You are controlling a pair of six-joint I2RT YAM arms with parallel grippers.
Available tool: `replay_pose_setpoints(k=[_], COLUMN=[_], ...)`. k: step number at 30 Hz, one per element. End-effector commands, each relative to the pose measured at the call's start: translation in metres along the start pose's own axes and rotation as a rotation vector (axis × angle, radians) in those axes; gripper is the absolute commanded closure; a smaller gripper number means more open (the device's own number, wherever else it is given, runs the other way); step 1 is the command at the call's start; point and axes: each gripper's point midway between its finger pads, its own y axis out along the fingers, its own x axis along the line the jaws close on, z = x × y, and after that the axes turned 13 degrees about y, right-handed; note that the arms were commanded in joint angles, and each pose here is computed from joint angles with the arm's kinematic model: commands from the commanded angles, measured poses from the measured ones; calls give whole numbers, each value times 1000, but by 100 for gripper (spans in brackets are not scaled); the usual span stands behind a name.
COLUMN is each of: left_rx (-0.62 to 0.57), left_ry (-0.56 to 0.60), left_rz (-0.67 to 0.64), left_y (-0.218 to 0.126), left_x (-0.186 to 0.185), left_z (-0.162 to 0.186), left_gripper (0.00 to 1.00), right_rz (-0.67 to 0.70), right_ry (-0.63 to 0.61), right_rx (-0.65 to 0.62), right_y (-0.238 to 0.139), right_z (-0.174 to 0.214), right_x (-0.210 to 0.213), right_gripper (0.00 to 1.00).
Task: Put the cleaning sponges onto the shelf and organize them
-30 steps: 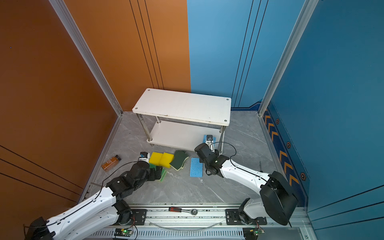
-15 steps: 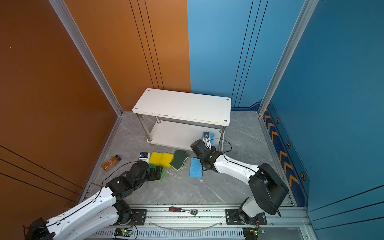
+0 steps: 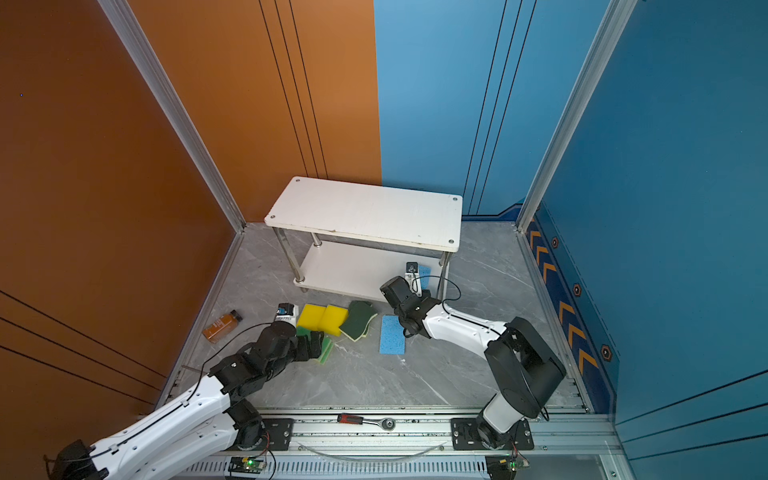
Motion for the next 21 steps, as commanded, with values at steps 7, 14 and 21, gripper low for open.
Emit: replay_pose_setpoints(k=[7, 14, 21], left_rx=[14, 16, 9], left_ry=[-11, -14, -16], left_rz=[2, -2, -14], left_y=[-3, -4, -8], left_x=[2, 3, 6], left_z=[3, 2, -1], left_gripper=[2, 2, 3], right_rz=[61, 82, 93], right_ry=[-28, -21, -9], right_rx=[-10, 0, 8], right_y=[7, 16, 22], right_z=[-4, 4, 10], right_x=[-11, -13, -12], right_gripper=[43, 43, 43])
